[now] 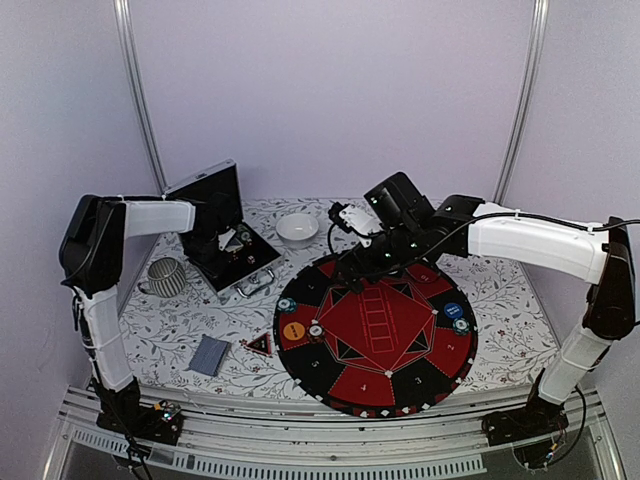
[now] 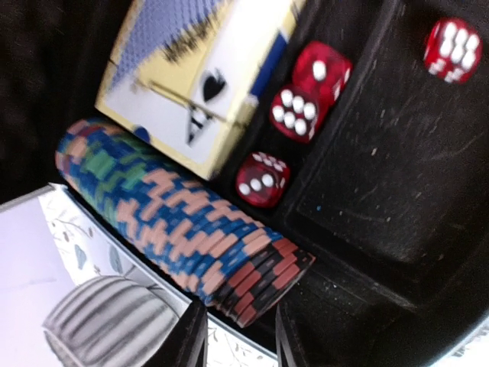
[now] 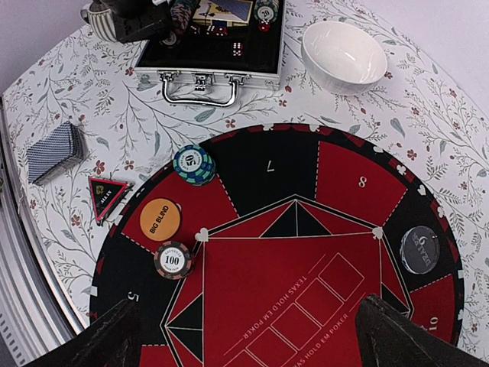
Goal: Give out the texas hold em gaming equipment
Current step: Adjust the poker chips pile in the chip case, then pick up the pile of poker chips from the chip case.
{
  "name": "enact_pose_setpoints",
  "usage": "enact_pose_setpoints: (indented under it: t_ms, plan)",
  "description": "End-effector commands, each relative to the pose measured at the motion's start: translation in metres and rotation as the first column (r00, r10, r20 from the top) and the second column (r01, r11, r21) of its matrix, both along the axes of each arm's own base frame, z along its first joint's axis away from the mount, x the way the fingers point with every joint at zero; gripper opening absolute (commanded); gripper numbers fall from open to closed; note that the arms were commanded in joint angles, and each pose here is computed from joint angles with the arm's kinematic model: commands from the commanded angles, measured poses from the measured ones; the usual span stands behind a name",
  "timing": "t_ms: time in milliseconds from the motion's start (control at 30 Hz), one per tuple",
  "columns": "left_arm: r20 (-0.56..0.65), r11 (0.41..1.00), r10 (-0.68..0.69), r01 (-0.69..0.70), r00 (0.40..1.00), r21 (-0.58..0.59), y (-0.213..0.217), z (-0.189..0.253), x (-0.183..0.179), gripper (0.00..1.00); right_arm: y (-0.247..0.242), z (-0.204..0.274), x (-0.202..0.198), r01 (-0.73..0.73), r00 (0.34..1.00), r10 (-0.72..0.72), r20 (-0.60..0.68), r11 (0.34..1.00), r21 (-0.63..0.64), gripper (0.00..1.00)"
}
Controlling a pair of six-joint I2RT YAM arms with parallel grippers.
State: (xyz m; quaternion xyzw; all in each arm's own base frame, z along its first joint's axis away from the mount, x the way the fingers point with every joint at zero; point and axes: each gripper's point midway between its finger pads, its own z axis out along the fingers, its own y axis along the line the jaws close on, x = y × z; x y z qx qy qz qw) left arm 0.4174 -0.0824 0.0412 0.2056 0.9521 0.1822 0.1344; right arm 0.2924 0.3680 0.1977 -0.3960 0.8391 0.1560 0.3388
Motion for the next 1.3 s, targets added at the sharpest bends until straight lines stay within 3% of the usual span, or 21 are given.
enact_pose_setpoints:
  t_ms: [0, 500, 1000, 1267]
  plan:
    - [0.182, 0.996, -0.002, 0.018, 0.983, -0.084, -0.017, 0.035, 0.028, 0.32, 0.001, -0.009, -0.001, -0.006, 1.0, 0.005, -0.02, 1.0, -0.017, 0.99]
    - [0.055, 0.994, 0.033, -0.027, 0.998, -0.102, -0.014, 0.007, 0.01, 0.35, -0.001, -0.013, -0.002, -0.005, 1.0, 0.004, -0.029, 1.0, -0.028, 0.99]
    - [0.025, 0.999, 0.05, -0.05, 0.998, -0.008, 0.001, -0.013, 0.006, 0.36, 0.002, -0.016, -0.004, -0.017, 0.999, 0.016, -0.044, 1.0, -0.025, 0.99]
    - [-0.031, 0.996, 0.014, -0.017, 0.999, -0.093, -0.018, -0.019, -0.008, 0.33, 0.004, -0.017, -0.005, -0.022, 0.998, 0.021, -0.052, 1.0, -0.022, 0.99]
